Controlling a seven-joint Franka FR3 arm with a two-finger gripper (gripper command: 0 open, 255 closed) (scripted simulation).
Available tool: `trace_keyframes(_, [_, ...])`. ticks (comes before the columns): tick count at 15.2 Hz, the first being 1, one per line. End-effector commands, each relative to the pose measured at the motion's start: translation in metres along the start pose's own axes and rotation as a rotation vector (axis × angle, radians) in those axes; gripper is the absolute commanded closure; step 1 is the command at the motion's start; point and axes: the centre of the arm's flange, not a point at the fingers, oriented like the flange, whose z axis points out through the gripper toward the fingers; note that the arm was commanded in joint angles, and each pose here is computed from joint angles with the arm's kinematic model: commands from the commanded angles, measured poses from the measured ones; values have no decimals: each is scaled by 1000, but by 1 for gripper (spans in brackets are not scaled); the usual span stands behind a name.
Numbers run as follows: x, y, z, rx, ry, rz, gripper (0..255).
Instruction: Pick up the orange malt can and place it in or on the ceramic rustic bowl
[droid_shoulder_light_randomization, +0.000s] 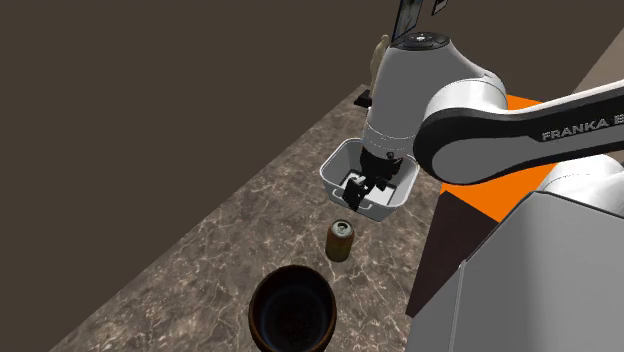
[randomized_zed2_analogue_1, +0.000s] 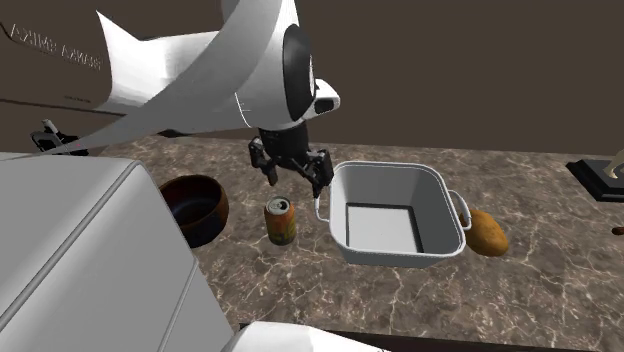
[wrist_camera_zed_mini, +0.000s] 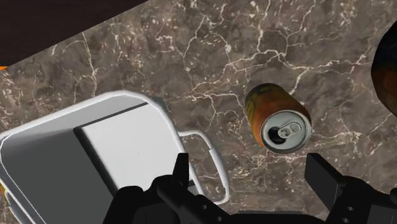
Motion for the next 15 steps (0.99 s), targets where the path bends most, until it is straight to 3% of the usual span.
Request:
trace_keyframes(1, [-2, -15, 19, -3, -8, 10, 0])
trace_keyframes(6, [-11, -60, 67, -14, -30, 29, 0])
trace_keyframes(15, [-13, -62, 110, -15, -31, 30, 0])
